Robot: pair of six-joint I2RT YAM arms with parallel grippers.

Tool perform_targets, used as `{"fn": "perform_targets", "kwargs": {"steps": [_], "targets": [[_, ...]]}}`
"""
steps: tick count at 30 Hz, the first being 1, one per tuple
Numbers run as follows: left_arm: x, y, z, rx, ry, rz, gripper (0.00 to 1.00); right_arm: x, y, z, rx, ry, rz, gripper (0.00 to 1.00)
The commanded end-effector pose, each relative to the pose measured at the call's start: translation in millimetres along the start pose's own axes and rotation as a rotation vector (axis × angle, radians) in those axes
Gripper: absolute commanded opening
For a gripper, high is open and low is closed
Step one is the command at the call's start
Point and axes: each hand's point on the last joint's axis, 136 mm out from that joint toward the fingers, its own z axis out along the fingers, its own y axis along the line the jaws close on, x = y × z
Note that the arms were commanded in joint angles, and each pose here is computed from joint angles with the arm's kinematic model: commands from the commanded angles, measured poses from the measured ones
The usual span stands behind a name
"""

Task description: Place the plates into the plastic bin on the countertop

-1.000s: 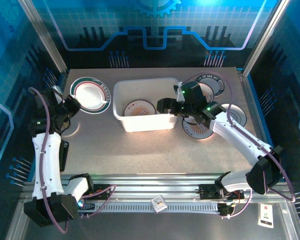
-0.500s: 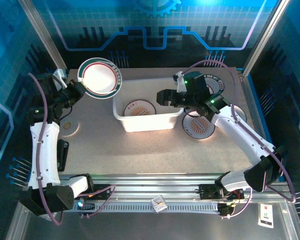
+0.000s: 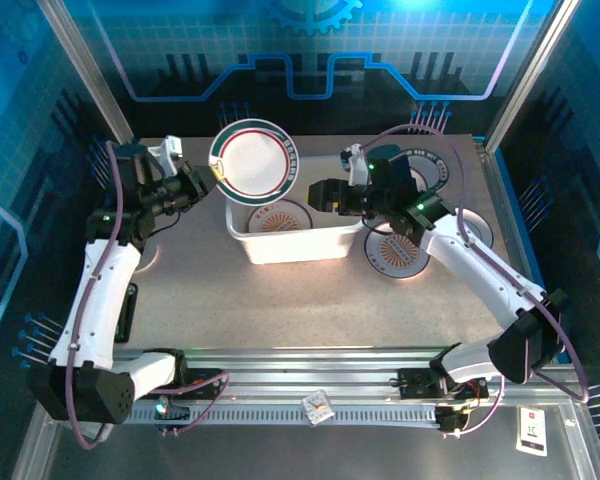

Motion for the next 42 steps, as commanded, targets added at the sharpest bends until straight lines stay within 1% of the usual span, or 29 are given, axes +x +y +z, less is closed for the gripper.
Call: {"fn": "perform_targets", "kwargs": {"steps": [1, 4, 10, 18, 24, 31, 37, 42], "targets": [[1.0, -23.7, 1.2, 0.084, -0.004, 0.026, 0.0, -11.6, 14.1, -5.7, -0.105, -0.053, 0.032, 0.64], [9.8, -29.6, 5.5, 0.094, 0.018, 0.036, 0.0, -11.9, 10.7, -4.5, -0.125, -0.069, 0.06, 0.61], [18.9, -30.5, 9.7, 0.082, 0.032, 0.04, 0.0, -14.5, 11.7, -9.4, -0.145, -0.101, 0.063, 0.58], [20.0, -24.7, 9.2, 0.042, 0.022, 0.041, 0.0, -11.9, -2.7, -24.4, -0.093, -0.14, 0.07, 0.56], [22.4, -25.8, 9.8, 0.058, 0.024, 0.018, 0.0, -10.3, -8.3, -35.9, -0.086, -0.171, 0.07, 0.55], [35.6, -30.0, 13.0, 0.07, 0.053, 0.022, 0.0, -18.9, 4.5, -26.6, -0.184, -0.18, 0.095, 0.54], [43.9, -37.8, 12.4, 0.09, 0.063, 0.039, 0.0, -15.9, -7.5, -17.2, -0.143, -0.164, 0.14, 0.5], [49.3, -38.2, 14.7, 0.091, 0.076, 0.046, 0.0, -16.3, -12.1, -13.4, -0.139, -0.17, 0.17, 0.44]]}}
